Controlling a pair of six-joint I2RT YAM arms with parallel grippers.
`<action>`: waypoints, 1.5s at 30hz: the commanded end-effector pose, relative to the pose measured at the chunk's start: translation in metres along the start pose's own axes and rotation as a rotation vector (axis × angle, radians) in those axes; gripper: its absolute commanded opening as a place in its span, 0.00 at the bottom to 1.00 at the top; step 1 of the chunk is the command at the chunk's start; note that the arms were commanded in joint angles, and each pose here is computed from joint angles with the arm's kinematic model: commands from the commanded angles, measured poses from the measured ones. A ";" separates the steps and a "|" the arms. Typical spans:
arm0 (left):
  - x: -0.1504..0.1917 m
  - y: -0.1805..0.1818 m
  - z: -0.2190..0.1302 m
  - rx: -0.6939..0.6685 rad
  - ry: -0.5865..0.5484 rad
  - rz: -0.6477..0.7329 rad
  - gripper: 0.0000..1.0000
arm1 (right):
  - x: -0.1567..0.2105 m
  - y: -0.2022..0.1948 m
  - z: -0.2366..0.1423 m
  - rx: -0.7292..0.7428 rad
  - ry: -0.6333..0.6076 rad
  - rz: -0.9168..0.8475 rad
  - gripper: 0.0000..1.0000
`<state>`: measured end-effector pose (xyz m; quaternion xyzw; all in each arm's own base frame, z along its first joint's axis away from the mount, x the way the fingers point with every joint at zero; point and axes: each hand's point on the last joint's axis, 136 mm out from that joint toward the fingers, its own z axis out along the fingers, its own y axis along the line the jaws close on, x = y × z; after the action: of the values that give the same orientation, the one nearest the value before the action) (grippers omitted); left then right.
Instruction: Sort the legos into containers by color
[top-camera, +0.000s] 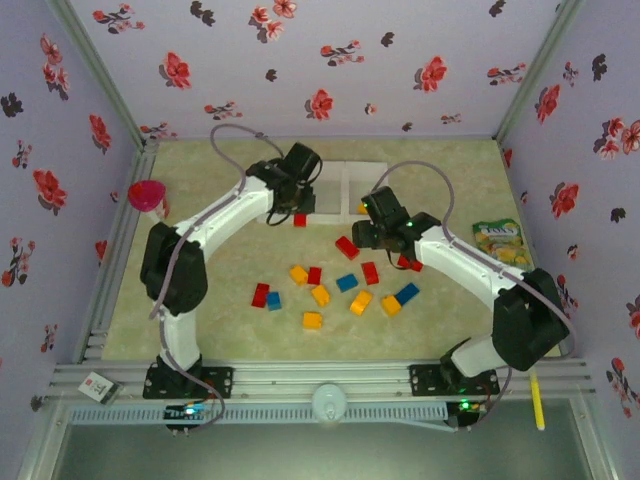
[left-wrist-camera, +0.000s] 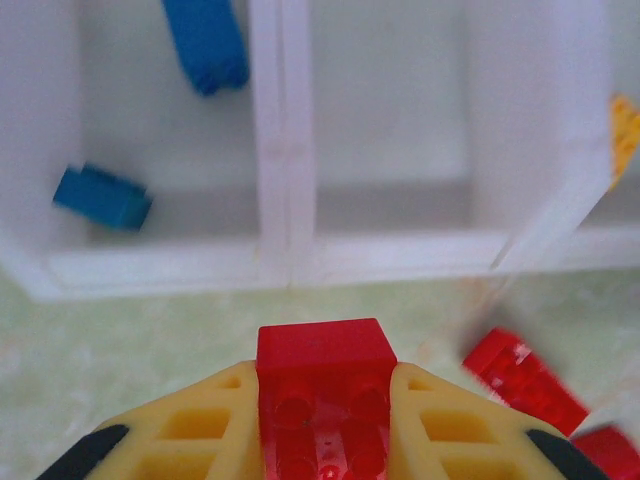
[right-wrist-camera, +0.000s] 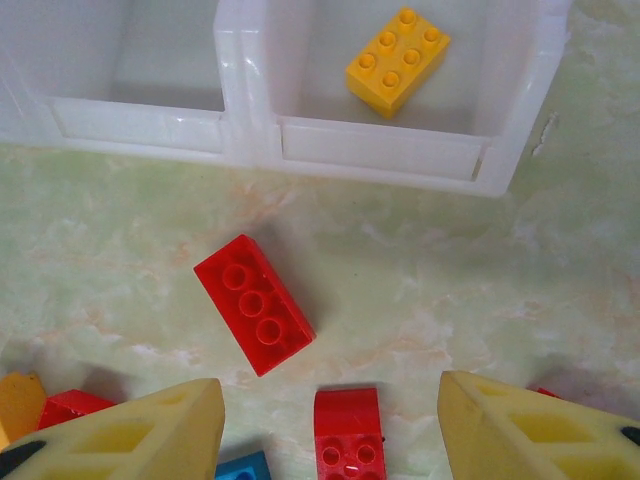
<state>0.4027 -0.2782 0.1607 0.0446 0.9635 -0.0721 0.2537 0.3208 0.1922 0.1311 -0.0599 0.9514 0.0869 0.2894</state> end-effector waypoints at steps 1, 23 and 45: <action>-0.029 -0.004 0.013 -0.015 -0.042 0.040 0.24 | 0.007 -0.013 -0.003 0.038 0.004 0.031 0.59; -0.074 -0.018 -0.035 0.164 -0.261 0.057 0.61 | 0.034 0.014 0.020 -0.040 0.052 -0.104 0.60; 0.027 0.050 -0.121 0.249 -0.469 0.076 0.68 | 0.032 0.050 0.096 -0.043 0.170 -0.214 0.56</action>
<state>0.3222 -0.2071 0.2293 0.0922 0.8769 -0.1819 0.4353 0.3336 0.2477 0.0414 -0.1633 0.9608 0.0652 0.2144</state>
